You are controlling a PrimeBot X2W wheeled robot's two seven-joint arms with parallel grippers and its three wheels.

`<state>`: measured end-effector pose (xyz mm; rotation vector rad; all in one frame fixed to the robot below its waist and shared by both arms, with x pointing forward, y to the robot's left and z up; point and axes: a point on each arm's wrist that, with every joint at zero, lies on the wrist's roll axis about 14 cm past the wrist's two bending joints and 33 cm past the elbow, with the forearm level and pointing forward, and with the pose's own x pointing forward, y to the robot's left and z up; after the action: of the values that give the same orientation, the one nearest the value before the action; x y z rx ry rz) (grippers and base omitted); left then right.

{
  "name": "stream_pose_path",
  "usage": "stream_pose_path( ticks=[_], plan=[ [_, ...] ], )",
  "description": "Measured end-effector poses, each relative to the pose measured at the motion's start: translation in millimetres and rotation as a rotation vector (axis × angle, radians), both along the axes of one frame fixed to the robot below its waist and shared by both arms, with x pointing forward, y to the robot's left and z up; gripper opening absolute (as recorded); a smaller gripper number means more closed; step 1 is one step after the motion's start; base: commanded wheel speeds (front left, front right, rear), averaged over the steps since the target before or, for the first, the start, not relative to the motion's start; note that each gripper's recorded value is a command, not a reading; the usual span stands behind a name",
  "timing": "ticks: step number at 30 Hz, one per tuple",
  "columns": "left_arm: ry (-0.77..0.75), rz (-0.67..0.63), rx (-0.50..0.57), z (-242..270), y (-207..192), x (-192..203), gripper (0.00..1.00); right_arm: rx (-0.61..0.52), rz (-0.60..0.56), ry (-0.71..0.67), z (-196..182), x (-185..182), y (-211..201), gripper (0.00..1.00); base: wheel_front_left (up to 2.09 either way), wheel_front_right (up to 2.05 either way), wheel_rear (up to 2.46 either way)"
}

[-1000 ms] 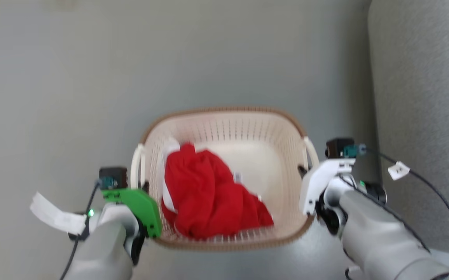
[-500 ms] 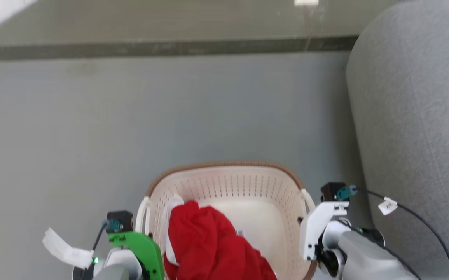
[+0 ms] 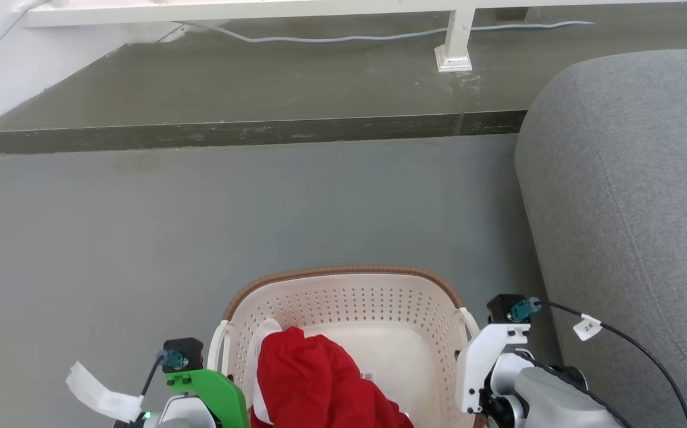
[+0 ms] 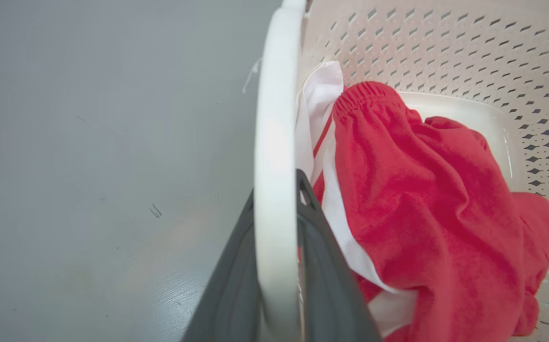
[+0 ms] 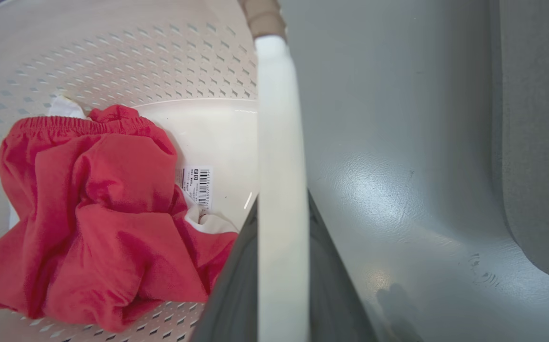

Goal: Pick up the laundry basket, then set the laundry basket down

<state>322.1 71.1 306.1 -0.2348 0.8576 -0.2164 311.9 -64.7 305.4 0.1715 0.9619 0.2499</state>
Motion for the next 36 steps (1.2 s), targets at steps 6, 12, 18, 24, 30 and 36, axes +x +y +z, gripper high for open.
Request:
stream_pose_path(
  ticks=[6, 12, 18, 24, 30, 36],
  plan=[
    [0.005, 0.000, 0.000, 0, -1, -1, 0.00, 0.005, 0.001, 0.014, -1, -3, 2, 0.00, 0.00, 0.00, 0.00],
    [0.009, 0.004, 0.002, -1, -1, -1, 0.00, -0.002, -0.007, 0.022, -3, -4, 1, 0.00, 0.00, 0.00, 0.00],
    [0.015, 0.002, 0.009, -3, -1, -2, 0.00, -0.002, -0.006, 0.031, -5, -6, 1, 0.00, 0.00, 0.00, 0.00],
    [0.022, -0.001, 0.016, -5, -2, -3, 0.00, -0.006, -0.007, 0.042, -8, -8, 1, 0.00, 0.00, 0.00, 0.00],
    [0.031, 0.000, 0.018, -8, -1, -4, 0.00, -0.003, -0.009, 0.054, -10, -9, 2, 0.00, 0.00, 0.00, 0.00],
    [0.041, 0.002, 0.023, -11, -1, -4, 0.00, -0.005, -0.009, 0.067, -13, -10, 2, 0.00, 0.00, 0.00, 0.00]
  ],
)
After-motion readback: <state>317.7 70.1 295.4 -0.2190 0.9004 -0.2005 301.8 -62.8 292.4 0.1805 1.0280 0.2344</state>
